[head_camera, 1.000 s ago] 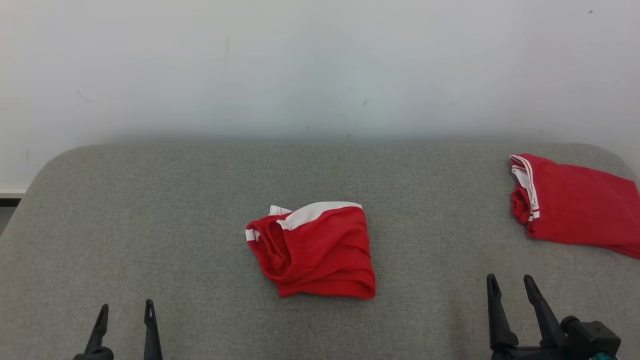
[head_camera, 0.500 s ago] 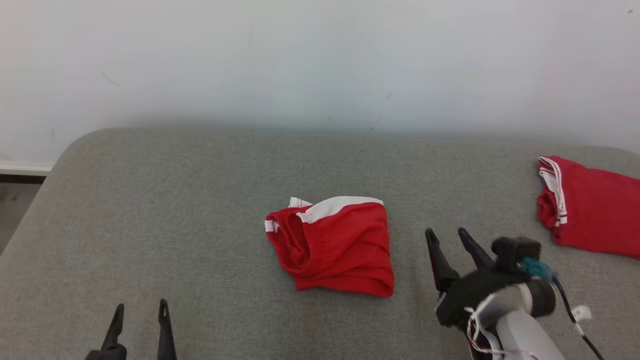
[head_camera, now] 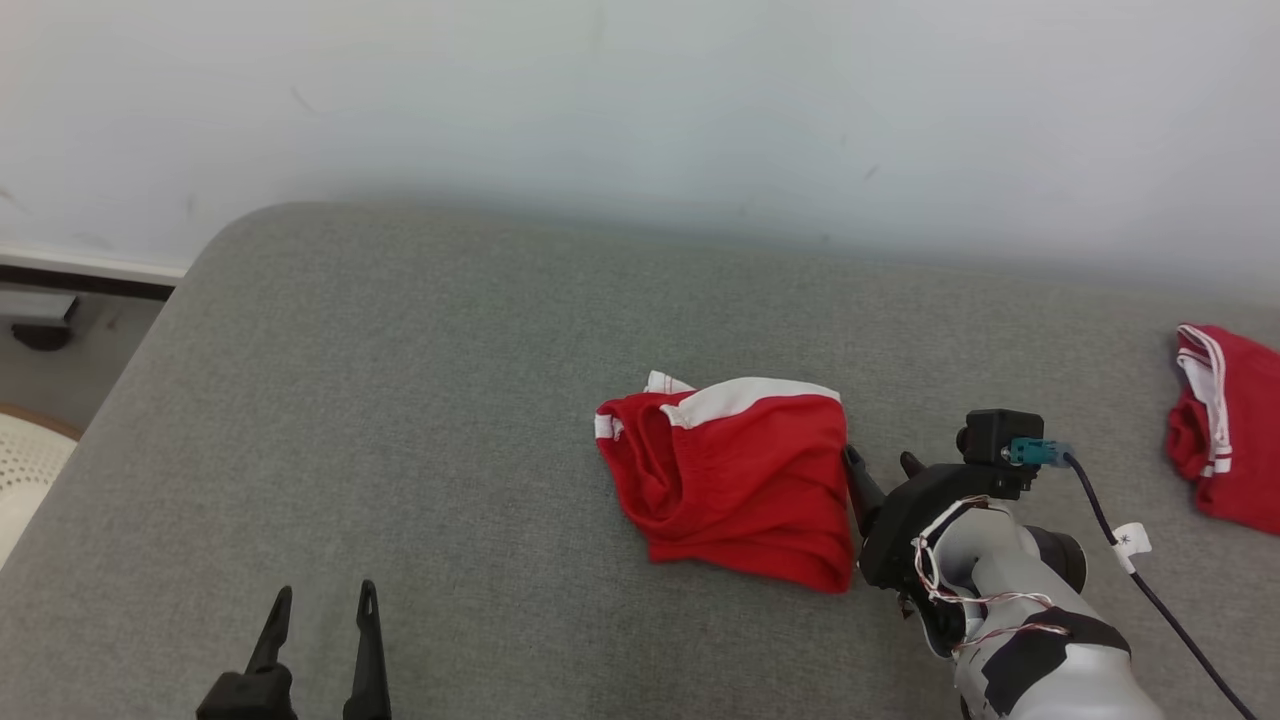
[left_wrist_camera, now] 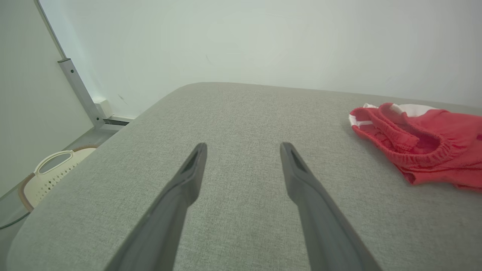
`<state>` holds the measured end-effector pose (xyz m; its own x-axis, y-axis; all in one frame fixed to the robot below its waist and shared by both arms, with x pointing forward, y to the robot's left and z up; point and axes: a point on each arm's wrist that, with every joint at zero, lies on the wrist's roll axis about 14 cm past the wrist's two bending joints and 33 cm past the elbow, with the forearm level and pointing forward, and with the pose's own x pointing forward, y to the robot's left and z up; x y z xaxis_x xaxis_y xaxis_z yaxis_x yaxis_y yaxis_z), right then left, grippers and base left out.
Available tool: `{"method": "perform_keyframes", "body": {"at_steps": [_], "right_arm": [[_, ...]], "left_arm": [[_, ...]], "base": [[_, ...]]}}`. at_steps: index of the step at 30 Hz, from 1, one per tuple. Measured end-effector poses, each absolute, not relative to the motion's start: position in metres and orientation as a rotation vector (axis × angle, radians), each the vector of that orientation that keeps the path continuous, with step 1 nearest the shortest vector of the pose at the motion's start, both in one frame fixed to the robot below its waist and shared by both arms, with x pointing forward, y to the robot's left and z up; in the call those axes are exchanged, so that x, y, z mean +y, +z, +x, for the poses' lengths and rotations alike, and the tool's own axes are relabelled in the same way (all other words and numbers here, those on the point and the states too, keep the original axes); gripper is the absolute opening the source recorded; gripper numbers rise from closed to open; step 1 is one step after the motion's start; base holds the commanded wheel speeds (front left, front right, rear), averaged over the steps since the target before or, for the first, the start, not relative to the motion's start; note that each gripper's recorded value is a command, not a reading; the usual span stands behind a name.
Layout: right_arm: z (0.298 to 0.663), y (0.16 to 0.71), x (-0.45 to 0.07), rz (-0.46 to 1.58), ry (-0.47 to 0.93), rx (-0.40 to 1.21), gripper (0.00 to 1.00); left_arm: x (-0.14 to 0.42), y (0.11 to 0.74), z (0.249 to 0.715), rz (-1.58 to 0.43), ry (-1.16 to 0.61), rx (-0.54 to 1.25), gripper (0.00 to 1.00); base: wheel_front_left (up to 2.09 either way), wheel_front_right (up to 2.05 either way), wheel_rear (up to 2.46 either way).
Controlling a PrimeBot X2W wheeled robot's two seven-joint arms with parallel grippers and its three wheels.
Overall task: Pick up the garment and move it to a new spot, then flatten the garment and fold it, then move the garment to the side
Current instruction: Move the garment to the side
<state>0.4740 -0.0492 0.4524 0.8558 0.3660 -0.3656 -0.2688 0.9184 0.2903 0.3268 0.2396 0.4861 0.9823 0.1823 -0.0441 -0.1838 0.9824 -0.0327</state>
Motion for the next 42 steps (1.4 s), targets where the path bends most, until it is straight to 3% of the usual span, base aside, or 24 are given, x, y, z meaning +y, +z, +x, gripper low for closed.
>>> {"method": "perform_keyframes", "body": {"at_steps": [17, 18, 19, 20, 29, 36, 42], "right_arm": [[0.47, 0.397, -0.021, 0.304, 0.351, 0.645, 1.0], [0.469, 0.395, -0.019, 0.3, 0.36, 0.652, 0.53], [0.469, 0.395, -0.016, 0.297, 0.369, 0.655, 0.21], [0.469, 0.396, -0.013, 0.302, 0.379, 0.65, 0.0], [0.483, 0.421, -0.013, 0.097, 0.463, 0.5, 0.0], [0.528, 0.463, -0.085, -0.202, 0.419, 0.338, 0.0], [0.55, 0.486, -0.155, -0.389, 0.339, 0.31, 0.0]], "left_arm": [[0.247, 0.474, 0.338, -0.046, 0.197, 0.072, 1.0], [0.247, 0.474, 0.339, -0.046, 0.198, 0.072, 1.0], [0.247, 0.473, 0.339, -0.049, 0.2, 0.077, 1.0], [0.247, 0.471, 0.339, -0.052, 0.201, 0.082, 1.0], [0.248, 0.47, 0.346, -0.061, 0.201, 0.071, 1.0], [0.229, 0.472, 0.366, -0.096, 0.143, 0.051, 1.0], [0.219, 0.473, 0.388, -0.078, 0.092, 0.042, 1.0]], "base": [[0.0, 0.0, 0.0], [0.0, 0.0, 0.0], [0.0, 0.0, 0.0], [0.0, 0.0, 0.0], [0.0, 0.0, 0.0], [0.0, 0.0, 0.0], [0.0, 0.0, 0.0]]}}
